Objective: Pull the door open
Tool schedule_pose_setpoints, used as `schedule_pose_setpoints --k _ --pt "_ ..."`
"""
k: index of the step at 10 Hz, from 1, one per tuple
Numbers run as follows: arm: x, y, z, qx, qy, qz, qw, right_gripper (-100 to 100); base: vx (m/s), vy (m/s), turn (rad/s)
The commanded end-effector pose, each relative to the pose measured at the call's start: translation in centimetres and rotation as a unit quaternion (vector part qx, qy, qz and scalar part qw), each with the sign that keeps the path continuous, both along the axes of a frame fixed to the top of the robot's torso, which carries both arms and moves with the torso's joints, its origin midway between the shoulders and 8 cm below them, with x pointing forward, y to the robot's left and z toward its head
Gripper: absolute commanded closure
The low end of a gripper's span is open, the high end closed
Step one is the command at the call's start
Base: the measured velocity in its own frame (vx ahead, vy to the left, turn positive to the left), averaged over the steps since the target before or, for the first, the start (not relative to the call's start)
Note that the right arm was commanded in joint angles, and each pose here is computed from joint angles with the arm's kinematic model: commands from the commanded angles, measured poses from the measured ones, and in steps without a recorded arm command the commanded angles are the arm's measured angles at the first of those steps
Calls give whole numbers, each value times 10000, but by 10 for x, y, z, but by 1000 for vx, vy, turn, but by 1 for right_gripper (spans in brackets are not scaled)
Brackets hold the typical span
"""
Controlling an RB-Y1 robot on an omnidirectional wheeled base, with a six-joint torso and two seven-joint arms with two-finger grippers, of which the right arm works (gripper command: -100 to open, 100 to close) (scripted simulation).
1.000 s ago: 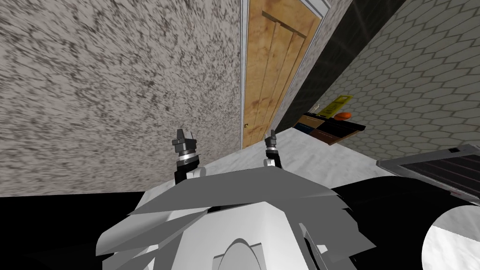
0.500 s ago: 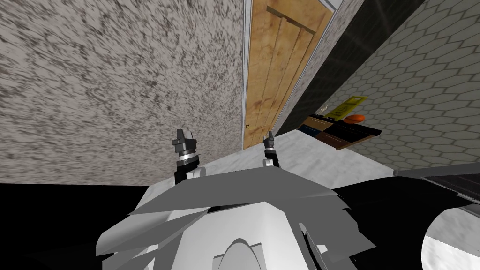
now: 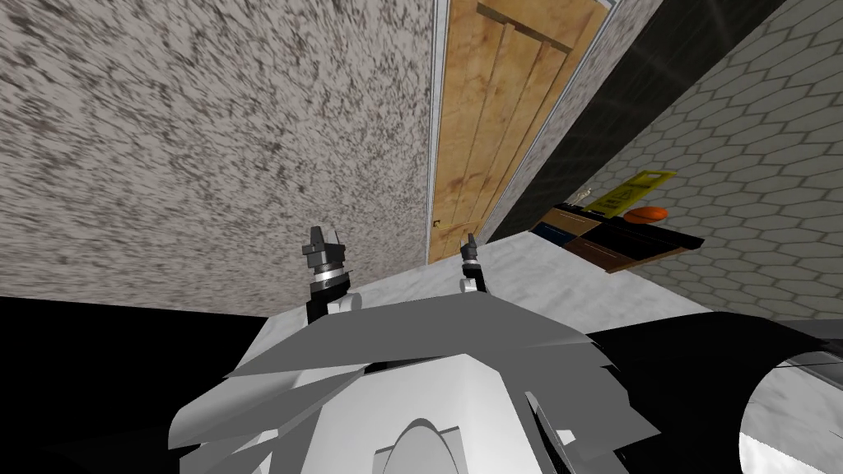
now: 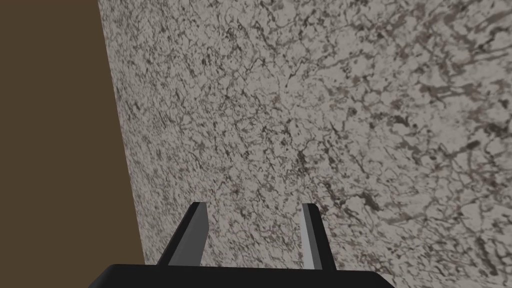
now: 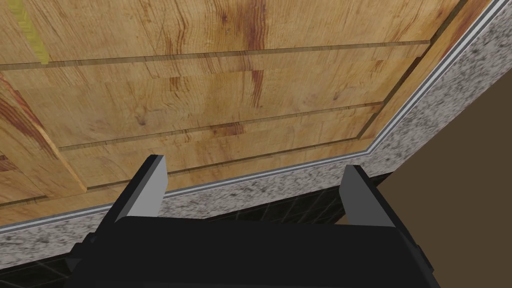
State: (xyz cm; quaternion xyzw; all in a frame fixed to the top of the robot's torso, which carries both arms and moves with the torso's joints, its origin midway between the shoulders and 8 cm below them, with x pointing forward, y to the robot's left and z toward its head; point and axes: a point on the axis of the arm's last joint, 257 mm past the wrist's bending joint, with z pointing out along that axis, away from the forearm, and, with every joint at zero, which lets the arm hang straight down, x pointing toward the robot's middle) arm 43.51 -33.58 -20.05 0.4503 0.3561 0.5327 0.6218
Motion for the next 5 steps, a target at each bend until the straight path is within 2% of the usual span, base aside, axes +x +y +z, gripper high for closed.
schedule_pose_setpoints --k 1,2,3,4,5 --pt "0 -2 -12 11 105 -1 9999 -100 31 -55 76" --pt "5 -2 -17 8 116 21 9999 -100 30 -69 189" --pt "5 -3 -25 22 206 11 9998 -100 24 -62 68" --pt "10 -3 -26 12 182 35 9998 -100 28 -68 90" --pt "9 -4 -39 31 307 21 9995 -100 24 -50 85"
